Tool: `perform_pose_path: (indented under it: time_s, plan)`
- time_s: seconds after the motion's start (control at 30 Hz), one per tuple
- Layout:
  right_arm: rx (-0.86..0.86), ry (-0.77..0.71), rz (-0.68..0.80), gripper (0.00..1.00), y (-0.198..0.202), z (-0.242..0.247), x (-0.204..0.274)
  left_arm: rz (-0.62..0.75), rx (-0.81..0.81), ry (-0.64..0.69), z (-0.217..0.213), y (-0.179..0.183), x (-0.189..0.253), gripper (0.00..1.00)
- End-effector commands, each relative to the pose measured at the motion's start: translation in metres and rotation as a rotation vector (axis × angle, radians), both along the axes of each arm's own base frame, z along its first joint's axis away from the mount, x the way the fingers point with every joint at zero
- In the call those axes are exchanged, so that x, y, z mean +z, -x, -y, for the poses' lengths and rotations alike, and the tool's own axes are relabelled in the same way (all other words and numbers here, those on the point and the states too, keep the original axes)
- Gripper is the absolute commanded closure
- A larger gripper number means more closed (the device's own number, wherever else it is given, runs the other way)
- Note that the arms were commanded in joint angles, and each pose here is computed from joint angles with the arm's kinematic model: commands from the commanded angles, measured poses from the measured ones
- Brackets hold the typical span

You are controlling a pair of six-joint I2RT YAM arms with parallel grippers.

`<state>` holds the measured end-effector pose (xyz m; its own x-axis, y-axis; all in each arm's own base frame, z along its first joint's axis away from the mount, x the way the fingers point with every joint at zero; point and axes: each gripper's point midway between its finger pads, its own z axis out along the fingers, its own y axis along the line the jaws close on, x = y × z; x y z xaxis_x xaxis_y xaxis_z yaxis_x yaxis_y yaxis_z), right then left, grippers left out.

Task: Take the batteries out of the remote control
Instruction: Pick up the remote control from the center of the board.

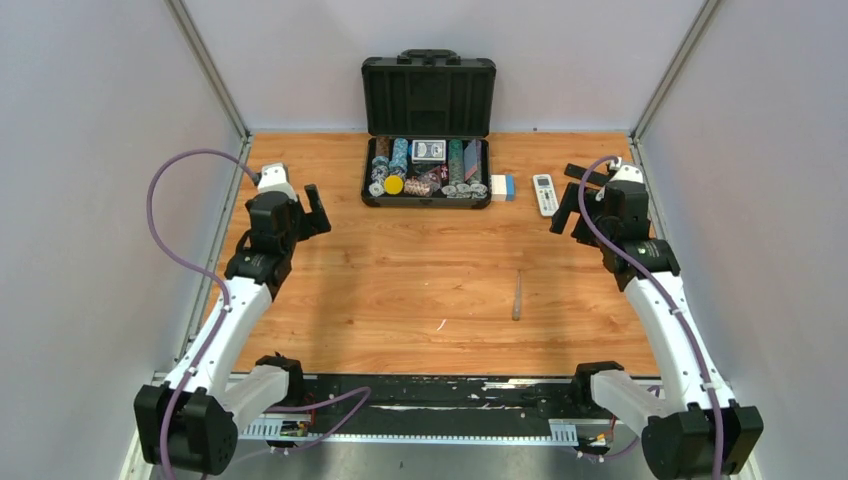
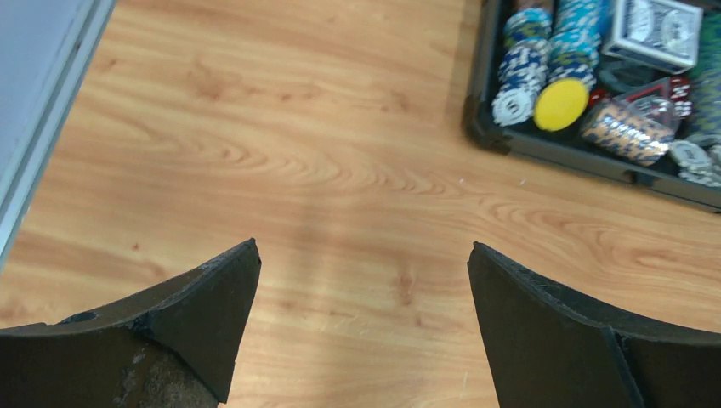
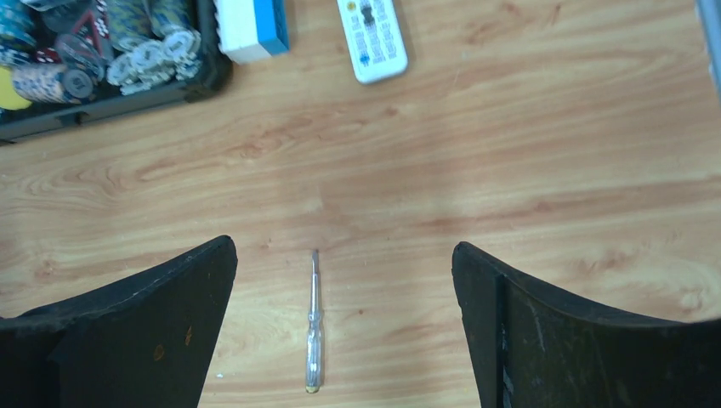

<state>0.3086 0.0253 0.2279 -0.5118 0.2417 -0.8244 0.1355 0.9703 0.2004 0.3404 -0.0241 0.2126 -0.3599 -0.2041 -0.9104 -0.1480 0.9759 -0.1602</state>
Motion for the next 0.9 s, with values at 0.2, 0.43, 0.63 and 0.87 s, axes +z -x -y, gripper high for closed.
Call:
perform_pose_path:
  time_s: [0.2,0.43,0.63,0.87]
  plan:
    - [-0.243,0.013,0.105,0.0,0.006,0.035,0.012,0.093,0.148,0.077,-0.02,0.033,0.025,0.0]
    - [-0.141,-0.004,0.088,0.0,0.004,0.019,-0.002,0.087,-0.027,0.138,0.01,0.049,0.024,0.0]
    - [-0.062,0.0,-0.105,0.01,-0.008,0.005,-0.036,-0.017,-0.129,0.155,0.027,0.062,-0.001,0.0]
    - [0.005,0.009,-0.395,0.01,-0.021,-0.007,-0.091,-0.013,-0.185,0.238,0.041,0.075,-0.02,0.0]
